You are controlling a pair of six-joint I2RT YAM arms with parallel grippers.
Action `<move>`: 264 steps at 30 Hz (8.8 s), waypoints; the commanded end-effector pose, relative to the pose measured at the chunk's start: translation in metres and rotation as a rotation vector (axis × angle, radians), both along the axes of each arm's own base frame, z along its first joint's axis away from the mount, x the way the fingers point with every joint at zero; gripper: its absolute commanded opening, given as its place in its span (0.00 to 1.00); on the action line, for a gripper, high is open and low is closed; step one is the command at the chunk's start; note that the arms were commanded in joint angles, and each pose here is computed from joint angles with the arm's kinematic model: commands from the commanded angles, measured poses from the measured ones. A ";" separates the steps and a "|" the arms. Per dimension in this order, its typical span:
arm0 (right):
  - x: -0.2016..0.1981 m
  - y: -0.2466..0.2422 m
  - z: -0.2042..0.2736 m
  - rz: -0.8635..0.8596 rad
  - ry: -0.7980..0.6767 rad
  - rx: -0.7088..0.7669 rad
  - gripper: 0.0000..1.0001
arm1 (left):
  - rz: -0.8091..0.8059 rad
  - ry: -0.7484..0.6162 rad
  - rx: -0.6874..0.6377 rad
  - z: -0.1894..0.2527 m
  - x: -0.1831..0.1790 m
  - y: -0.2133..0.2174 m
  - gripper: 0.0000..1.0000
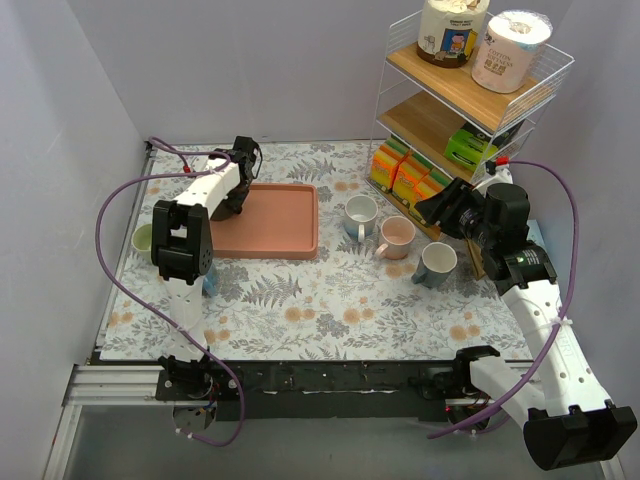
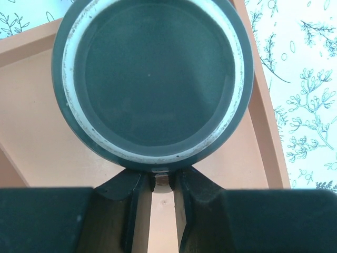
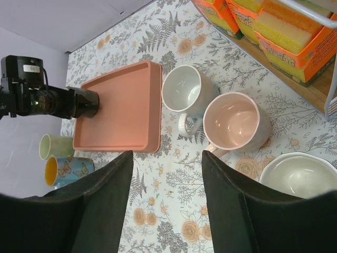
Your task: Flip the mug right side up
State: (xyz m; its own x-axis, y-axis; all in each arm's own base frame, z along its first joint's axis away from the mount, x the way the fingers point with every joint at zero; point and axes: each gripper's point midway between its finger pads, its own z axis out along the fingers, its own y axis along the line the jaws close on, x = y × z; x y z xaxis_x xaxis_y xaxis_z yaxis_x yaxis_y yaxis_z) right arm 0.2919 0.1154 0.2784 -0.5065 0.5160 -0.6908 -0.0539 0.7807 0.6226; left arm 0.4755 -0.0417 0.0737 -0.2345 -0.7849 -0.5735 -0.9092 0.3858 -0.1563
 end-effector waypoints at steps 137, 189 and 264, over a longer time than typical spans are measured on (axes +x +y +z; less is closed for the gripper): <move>-0.002 0.257 0.169 0.863 -0.373 0.667 0.01 | -1.056 -1.143 -0.207 0.356 -0.170 -0.098 0.91; -0.037 0.298 -0.091 1.155 0.132 0.239 0.01 | -0.974 -0.821 -0.277 0.348 -0.095 -0.106 0.92; -0.049 0.294 -0.004 0.749 -0.332 -0.450 0.99 | -0.738 -0.729 -0.051 0.327 -0.119 -0.042 0.98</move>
State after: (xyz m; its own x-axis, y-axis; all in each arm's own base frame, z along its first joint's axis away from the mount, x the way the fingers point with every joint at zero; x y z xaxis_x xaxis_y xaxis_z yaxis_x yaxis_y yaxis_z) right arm 0.2128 0.4596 0.2062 -0.2692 -0.3939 -0.8789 -0.8451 0.5343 0.0194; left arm 0.3708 -0.1008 0.3965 -0.3303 -0.6218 -0.7101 -0.0895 0.7695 -0.6323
